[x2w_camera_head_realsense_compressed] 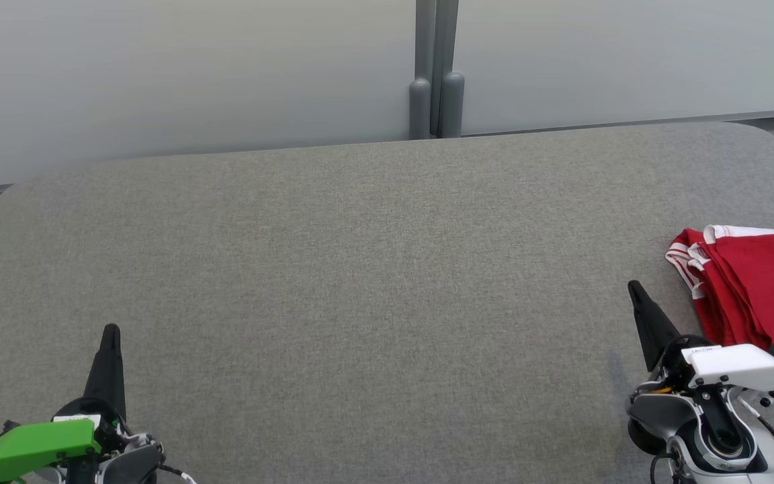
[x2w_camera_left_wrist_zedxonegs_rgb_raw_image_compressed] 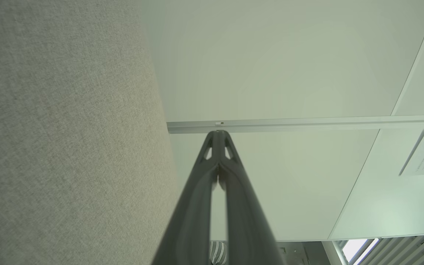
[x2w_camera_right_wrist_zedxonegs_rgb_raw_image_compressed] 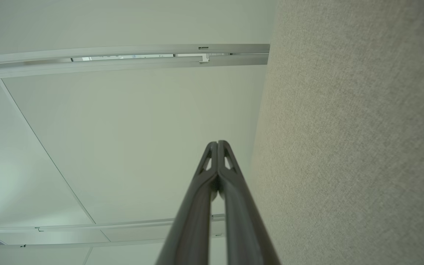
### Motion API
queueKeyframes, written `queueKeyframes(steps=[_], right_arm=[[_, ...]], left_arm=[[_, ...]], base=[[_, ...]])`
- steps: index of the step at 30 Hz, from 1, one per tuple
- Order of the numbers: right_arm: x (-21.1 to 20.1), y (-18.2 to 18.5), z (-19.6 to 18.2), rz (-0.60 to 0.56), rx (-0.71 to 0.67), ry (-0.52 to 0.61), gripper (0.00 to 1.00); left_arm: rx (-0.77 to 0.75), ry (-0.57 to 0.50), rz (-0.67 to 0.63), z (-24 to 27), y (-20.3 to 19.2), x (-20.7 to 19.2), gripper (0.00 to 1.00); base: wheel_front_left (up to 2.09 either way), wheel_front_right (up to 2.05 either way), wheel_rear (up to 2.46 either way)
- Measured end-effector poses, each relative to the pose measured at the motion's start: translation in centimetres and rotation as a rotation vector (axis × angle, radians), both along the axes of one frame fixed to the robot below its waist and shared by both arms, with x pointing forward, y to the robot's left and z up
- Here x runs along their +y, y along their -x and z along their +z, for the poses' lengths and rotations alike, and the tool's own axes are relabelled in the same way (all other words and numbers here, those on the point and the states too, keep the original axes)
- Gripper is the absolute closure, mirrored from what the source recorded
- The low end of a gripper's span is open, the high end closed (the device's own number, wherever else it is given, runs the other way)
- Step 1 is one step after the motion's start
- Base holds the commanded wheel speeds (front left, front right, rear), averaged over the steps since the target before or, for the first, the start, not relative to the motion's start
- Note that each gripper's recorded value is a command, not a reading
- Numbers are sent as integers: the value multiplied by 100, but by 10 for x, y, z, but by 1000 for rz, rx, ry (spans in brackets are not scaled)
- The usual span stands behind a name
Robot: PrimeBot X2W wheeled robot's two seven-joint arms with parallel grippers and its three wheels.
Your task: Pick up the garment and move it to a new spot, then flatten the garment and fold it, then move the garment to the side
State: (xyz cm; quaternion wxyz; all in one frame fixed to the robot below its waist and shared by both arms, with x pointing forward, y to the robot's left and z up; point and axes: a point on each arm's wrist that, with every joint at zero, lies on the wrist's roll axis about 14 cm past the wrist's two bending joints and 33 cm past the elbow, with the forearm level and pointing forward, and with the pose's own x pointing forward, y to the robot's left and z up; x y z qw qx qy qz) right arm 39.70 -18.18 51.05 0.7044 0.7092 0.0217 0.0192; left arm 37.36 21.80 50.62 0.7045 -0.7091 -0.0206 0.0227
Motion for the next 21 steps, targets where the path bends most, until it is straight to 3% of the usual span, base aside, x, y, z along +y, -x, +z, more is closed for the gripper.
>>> queueKeyframes(steps=[21], right_arm=[[0,0,0,1,0,1,100]], left_arm=[[0,0,1,0,0,0,100]], base=[[0,0,0]])
